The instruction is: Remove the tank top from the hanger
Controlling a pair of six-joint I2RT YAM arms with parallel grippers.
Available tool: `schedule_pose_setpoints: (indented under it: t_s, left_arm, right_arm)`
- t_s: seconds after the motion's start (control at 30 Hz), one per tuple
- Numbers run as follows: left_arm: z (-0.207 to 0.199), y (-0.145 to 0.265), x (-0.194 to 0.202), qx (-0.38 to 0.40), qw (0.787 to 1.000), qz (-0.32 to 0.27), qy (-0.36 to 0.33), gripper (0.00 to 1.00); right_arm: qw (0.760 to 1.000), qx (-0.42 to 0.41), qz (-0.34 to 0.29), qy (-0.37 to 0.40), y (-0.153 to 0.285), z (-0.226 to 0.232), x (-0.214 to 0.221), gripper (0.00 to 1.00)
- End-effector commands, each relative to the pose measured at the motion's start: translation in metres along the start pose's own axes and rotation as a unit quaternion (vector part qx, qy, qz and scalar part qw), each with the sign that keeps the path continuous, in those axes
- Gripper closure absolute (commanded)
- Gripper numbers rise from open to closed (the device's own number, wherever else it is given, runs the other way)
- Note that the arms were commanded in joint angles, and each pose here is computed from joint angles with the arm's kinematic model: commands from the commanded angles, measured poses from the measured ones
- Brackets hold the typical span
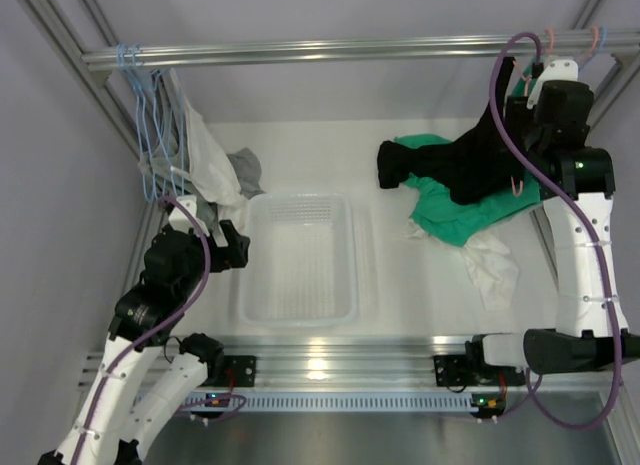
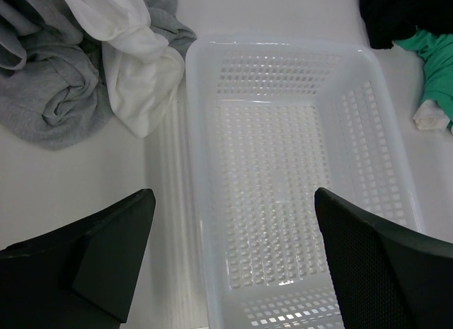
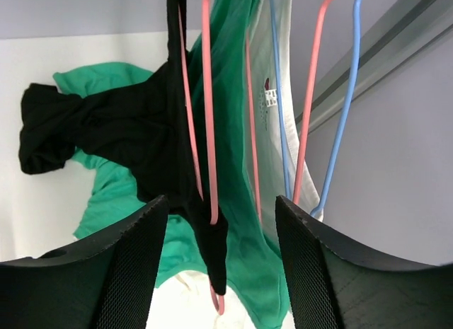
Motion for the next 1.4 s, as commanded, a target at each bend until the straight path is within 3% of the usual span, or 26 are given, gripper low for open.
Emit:
schedule_pose_setpoints:
  t_s: [0.0,0.1,0.3,0.57,0.7,1.07,1.37]
  left_arm:
    - [-0.007,-0.003,-0.01,0.014,1.0,-0.021,0.0,0.01]
    - [-0.01,-0.002,-0.01,0.022,1.0,-0.02,-0.004,0.01]
    - [-0.015,-0.002,-0.008,0.034,0.999,-0.017,-0.01,0.01]
    - [-0.016,-0.002,-0.008,0.037,0.999,-0.016,-0.01,0.01]
    - [-0.017,-0.002,-0.007,0.04,0.999,-0.016,-0.01,0.01]
    - [-0.019,-0.002,-0.006,0.047,0.999,-0.013,-0.01,0.01]
    - [-0.02,-0.002,-0.006,0.048,0.999,-0.014,-0.011,0.01]
  right_arm:
    - [1.0,-0.003,0.01,0.009,-0.009,-0.005,-0.002,0.39]
    - [1.0,-0.006,0.02,0.009,-0.026,-0.008,0.003,0.44]
    - [0.999,-0.037,0.024,0.0,-0.046,-0.004,0.011,0.72]
    - [0.996,-0.085,-0.011,-0.032,-0.049,0.003,0.009,0.83]
    - [0.995,-0.086,-0.027,-0.039,-0.047,0.001,0.004,1.0]
    - [0.976,-0.116,-0.173,-0.069,-0.011,0.005,-0.032,1.0]
    - [0.964,-0.141,-0.21,-0.077,-0.004,0.012,-0.044,1.0]
Point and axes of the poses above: each gripper's point midway between its finger pads, its own y axis back along the fingers, its own z axis along the line the jaws close on, x = y × z, the point moved 1 cm from there along y, back along the fingers, and after that the axes turned 6 degrees about -y, right-handed, at the moved point
